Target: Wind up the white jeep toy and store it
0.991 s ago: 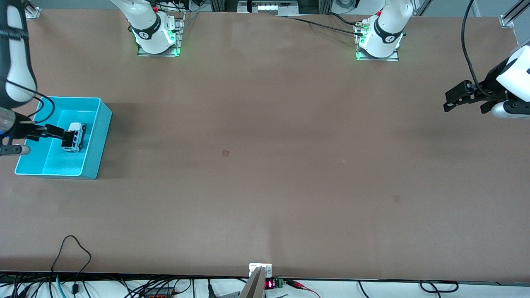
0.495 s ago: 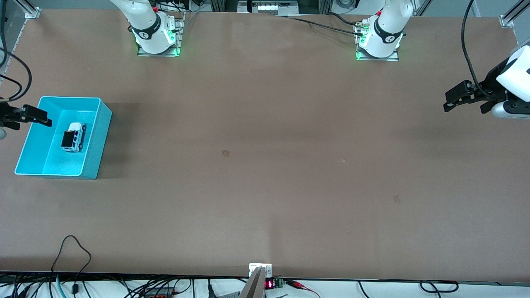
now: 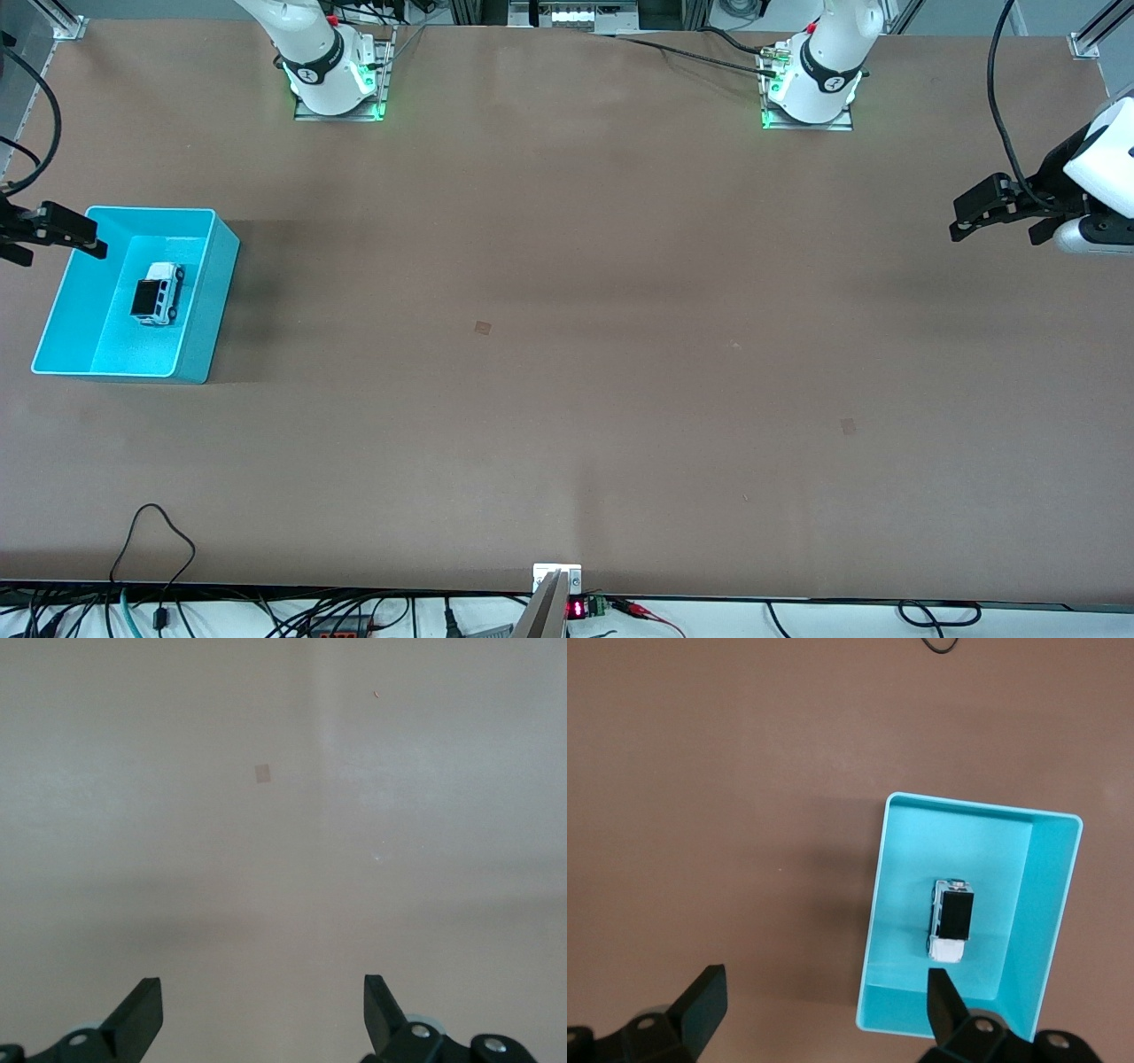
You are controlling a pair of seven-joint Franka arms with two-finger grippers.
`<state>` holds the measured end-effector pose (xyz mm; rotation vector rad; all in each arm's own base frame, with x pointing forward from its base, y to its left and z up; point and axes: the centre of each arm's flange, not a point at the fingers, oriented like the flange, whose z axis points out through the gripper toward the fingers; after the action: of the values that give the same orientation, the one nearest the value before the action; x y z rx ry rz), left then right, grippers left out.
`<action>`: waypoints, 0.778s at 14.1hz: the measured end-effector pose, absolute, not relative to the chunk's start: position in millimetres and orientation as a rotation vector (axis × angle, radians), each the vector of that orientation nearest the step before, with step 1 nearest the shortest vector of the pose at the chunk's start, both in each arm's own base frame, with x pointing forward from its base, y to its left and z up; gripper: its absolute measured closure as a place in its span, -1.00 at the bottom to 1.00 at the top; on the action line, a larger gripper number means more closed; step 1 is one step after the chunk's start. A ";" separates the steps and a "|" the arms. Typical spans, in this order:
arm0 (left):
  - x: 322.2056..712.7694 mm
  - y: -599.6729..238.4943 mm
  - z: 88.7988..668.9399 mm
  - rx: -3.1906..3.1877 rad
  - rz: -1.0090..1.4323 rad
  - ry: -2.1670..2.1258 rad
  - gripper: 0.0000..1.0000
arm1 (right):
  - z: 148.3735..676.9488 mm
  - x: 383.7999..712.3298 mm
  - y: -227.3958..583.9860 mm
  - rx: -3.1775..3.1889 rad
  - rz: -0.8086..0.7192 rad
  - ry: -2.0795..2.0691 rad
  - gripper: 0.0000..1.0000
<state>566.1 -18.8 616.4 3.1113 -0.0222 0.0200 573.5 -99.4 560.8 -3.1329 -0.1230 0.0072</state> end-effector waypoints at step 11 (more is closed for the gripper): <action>569.0 -17.6 618.4 3.110 0.061 -0.018 -1.00 | 592.3 549.0 -26.6 -3.115 0.118 -0.018 -1.00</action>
<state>569.0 -17.6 618.4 3.1102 -0.0182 0.0606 549.0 -26.6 592.3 -3.1148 -0.0176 0.1184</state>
